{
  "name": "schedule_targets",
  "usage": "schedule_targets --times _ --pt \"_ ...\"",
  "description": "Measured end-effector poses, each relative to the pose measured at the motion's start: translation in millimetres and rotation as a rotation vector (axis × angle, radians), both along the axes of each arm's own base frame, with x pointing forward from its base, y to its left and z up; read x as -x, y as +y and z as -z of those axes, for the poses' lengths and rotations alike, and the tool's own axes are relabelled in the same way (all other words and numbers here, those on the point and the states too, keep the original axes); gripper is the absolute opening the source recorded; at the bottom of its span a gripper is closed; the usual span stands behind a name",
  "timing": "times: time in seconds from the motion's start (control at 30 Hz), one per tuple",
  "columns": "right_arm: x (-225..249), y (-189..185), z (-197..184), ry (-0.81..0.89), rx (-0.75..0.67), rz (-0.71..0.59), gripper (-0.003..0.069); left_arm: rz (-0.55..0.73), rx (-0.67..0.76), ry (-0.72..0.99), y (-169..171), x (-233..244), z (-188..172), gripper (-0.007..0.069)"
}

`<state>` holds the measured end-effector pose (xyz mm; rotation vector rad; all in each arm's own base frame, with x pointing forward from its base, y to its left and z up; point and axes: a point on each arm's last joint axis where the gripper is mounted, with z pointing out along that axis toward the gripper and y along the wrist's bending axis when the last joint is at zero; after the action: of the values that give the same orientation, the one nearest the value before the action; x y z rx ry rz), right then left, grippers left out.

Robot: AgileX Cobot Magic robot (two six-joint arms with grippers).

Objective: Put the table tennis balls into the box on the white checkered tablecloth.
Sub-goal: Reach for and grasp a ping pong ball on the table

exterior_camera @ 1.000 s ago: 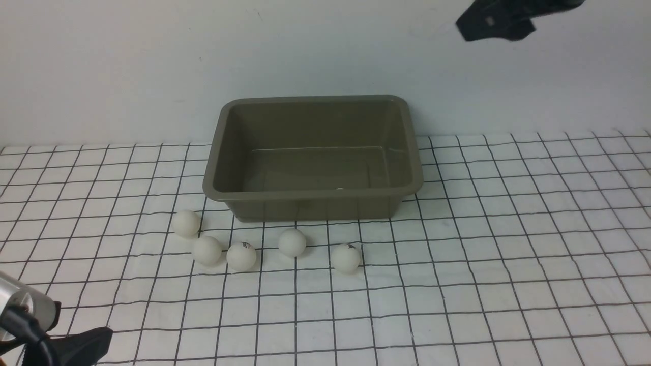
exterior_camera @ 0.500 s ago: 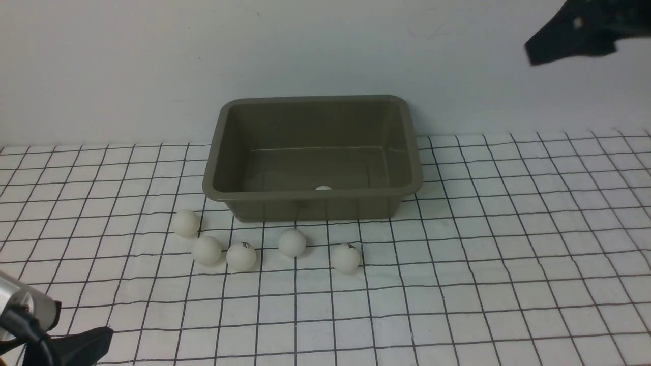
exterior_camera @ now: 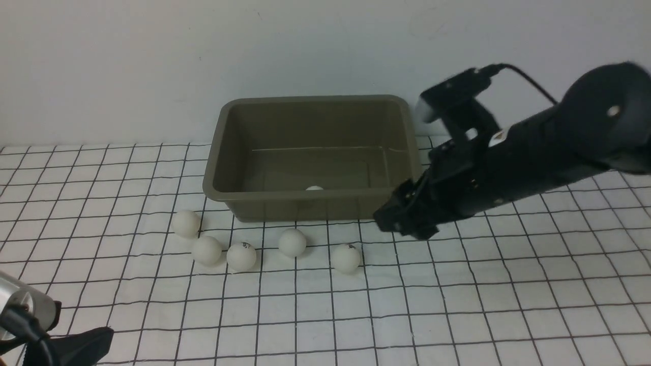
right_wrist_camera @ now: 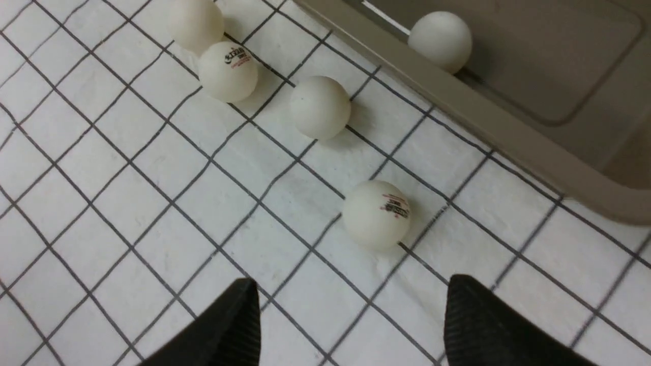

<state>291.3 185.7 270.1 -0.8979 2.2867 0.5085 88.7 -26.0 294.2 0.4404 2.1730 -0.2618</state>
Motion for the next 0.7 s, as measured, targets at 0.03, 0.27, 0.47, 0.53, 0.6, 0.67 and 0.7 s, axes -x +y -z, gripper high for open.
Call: schedule_targets --times 0.03,0.27,0.47,0.53,0.6,0.67,0.7 --pt "0 5 4 0.003 -0.001 0.001 0.0441 0.001 0.0 0.001 0 0 0 0.0426" --pt "-9 29 45 0.072 0.017 0.042 0.0441 0.0 -0.002 0.001 0 0 0 0.0426" --pt "-26 35 86 0.089 0.051 0.1 0.0441 0.0 -0.018 0.006 1 0 1 0.0426" --pt "-30 35 96 0.084 0.058 0.113 0.0441 0.0 -0.018 0.007 1 0 1 0.0426" --pt "-32 36 100 0.079 0.06 0.122 0.0441 0.001 -0.019 0.009 1 1 1 0.0426" --pt "-34 36 103 0.078 0.06 0.129 0.0441 0.001 -0.019 0.009 1 1 1 0.0426" --pt "-34 36 104 0.076 0.06 0.13 0.0441 0.001 -0.019 0.009 1 1 1 0.0426"
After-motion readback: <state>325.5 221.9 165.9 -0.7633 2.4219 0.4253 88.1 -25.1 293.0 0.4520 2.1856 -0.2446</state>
